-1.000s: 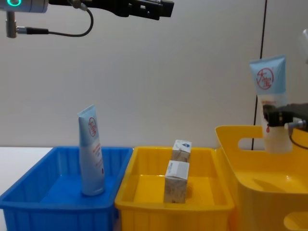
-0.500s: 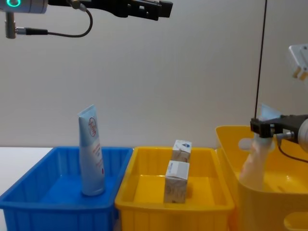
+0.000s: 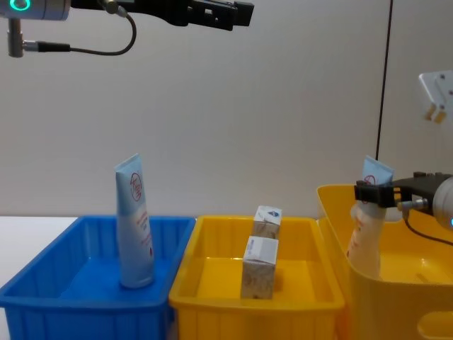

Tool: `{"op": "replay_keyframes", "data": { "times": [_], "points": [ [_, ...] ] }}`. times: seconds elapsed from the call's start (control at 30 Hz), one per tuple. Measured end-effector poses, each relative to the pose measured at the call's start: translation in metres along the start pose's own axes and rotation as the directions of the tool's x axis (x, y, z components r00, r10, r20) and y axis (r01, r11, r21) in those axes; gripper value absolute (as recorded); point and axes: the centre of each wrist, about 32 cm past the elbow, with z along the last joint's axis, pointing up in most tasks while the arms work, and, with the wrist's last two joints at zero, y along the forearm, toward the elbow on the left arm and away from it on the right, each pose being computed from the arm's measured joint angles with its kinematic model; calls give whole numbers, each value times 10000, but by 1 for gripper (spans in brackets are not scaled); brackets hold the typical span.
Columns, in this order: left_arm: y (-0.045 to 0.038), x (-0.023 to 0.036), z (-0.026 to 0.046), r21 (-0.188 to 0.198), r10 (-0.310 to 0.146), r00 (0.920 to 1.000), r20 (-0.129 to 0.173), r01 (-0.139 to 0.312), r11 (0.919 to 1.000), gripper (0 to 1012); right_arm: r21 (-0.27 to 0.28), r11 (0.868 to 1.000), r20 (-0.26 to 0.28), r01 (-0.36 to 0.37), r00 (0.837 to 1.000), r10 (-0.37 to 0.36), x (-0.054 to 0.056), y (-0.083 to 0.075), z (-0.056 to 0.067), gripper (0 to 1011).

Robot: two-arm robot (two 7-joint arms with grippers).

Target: Bimanual collaborative sorting of washing and personal care products

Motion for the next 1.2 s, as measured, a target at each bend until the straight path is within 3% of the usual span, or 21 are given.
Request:
{"op": "replay_keyframes", "data": {
  "times": [0.3, 0.73, 1.0, 1.2],
  "points": [
    [0, 0, 0, 0, 6, 10000, 1, -6, 10000, 1001, 387, 9990, -44, -230, 9997, 231, 42, -52, 77, 1002],
    [0, 0, 0, -1, 5, 10000, 2, -5, 10000, 1001, 1218, 9834, -82, -1346, 9906, 1366, 243, -274, 337, 1002],
    [0, 0, 0, -2, 4, 10000, 2, -4, 10000, 1001, 1155, 9663, 89, -2301, 9730, 2306, 338, -454, 483, 1002],
    [0, 0, 0, -1, 3, 10000, 1, -3, 10000, 1001, 674, 9527, 304, -2962, 9551, 2948, 349, -550, 542, 1002]
  ]
}}
